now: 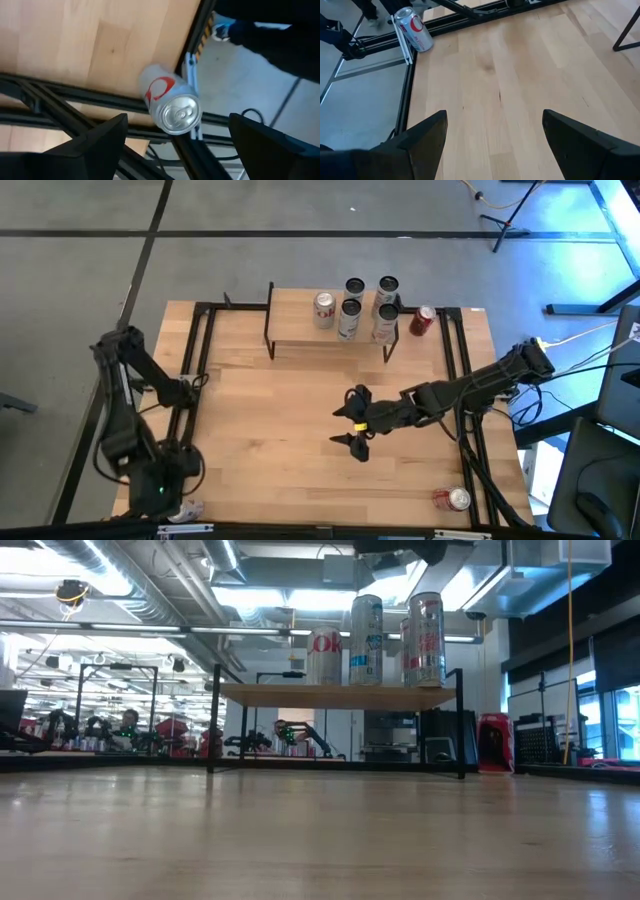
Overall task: Place canned beverage on shelf
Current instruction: Put the red-silver soda can on the shelf aligned with the other red-silver soda can
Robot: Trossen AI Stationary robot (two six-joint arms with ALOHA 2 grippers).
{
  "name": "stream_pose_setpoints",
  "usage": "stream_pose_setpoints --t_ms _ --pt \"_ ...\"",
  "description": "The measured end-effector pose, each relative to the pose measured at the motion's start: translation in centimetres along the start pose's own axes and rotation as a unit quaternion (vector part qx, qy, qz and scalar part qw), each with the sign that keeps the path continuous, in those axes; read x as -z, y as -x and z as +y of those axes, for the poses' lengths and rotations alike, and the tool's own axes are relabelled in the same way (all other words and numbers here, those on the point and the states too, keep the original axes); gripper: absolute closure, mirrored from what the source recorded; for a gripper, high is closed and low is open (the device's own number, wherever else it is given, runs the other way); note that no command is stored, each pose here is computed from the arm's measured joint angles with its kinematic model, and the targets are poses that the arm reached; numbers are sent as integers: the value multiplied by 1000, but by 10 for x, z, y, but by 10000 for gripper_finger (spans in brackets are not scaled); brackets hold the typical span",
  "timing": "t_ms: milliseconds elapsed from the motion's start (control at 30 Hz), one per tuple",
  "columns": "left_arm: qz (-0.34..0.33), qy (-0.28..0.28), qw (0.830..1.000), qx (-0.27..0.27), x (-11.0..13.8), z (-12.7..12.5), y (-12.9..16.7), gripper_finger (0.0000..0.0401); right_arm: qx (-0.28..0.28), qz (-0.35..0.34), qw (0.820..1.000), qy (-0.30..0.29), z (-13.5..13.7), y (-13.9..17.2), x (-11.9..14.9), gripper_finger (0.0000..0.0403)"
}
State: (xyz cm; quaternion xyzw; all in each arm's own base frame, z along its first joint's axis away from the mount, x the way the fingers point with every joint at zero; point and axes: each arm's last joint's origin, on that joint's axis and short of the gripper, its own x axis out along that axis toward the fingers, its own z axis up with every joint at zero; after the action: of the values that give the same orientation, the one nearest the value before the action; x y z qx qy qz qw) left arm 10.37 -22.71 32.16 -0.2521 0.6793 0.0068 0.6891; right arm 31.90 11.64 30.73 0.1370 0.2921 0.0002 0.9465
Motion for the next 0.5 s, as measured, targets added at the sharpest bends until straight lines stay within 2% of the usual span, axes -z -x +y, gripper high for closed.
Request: stream_pose_setpoints --t_ms 233,500 --pt "16 -24 999 -21 19 -18 -33 68 0 0 1000 -3 0 0 0 91" --pt "30 -45 996 -68 30 -26 -64 68 1 0 1000 -3 -1 0 0 91"
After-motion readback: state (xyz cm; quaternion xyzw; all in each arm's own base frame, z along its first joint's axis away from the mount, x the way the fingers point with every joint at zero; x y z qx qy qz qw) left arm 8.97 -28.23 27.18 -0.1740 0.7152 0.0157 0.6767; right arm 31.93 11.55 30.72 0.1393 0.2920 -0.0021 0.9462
